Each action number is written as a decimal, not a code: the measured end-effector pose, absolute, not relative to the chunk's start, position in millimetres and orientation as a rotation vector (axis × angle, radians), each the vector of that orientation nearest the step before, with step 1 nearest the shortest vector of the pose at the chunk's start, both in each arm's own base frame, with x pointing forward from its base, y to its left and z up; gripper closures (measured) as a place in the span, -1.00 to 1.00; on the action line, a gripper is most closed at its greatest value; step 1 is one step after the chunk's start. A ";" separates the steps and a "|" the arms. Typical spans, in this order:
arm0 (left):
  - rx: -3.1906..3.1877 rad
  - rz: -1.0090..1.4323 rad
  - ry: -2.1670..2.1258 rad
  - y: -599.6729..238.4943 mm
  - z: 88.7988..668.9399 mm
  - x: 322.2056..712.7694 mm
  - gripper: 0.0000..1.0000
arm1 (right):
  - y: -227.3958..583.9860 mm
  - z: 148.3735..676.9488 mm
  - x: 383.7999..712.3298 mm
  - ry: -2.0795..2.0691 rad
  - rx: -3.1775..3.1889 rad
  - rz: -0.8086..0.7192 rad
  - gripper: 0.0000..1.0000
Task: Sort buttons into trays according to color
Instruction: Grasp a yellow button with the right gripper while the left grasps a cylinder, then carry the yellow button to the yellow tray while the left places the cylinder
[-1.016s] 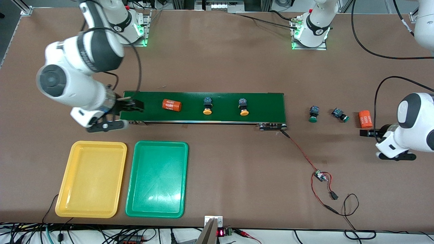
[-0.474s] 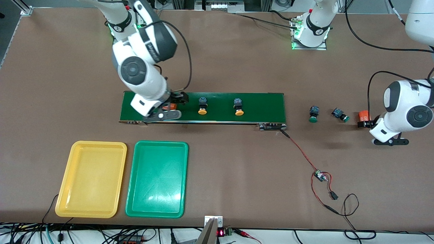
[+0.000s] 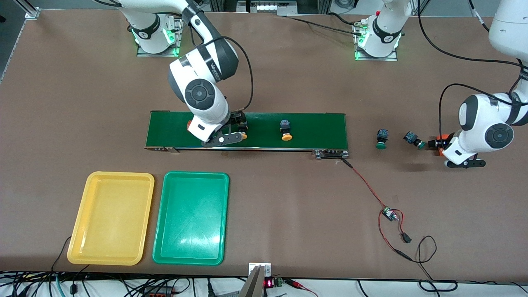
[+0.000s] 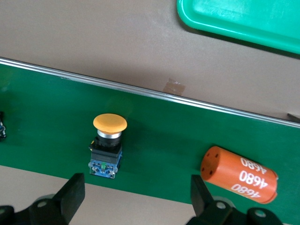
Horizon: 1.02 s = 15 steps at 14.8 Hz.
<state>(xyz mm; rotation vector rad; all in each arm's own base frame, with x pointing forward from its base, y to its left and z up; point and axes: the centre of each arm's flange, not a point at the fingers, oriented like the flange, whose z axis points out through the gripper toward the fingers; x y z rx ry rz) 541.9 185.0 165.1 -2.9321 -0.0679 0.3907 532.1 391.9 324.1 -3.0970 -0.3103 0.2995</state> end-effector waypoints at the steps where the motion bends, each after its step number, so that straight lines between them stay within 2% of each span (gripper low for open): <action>1: -2.934 0.387 -0.069 186.1 163.6 541.8 -0.63 | 391.2 321.5 532.6 -0.308 -3.099 0.304 -1.00; 2: -2.935 0.377 -0.067 185.8 165.6 543.5 -0.47 | 391.2 319.0 532.5 -0.308 -3.101 0.310 -1.00; 3: -2.935 0.362 -0.063 185.5 169.5 547.2 -0.16 | 391.6 315.6 532.1 -0.305 -3.103 0.317 -1.00; 4: -2.936 0.345 -0.043 184.6 174.6 551.7 0.00 | 392.4 310.9 531.5 -0.297 -3.108 0.325 -1.00; 10: -2.917 0.386 0.171 169.6 227.7 583.9 0.00 | 412.3 270.5 519.8 -0.211 -3.141 0.348 -1.00; 13: -2.907 0.408 0.390 122.1 263.6 602.4 0.00 | 412.7 254.4 518.8 -0.205 -3.151 0.367 -1.00; 14: -2.902 0.415 0.485 100.7 271.3 605.0 0.00 | 411.6 251.8 519.5 -0.200 -3.154 0.369 -0.91; 15: -2.893 0.418 0.599 78.2 276.7 607.1 0.00 | 410.2 250.5 520.5 -0.196 -3.156 0.370 -0.91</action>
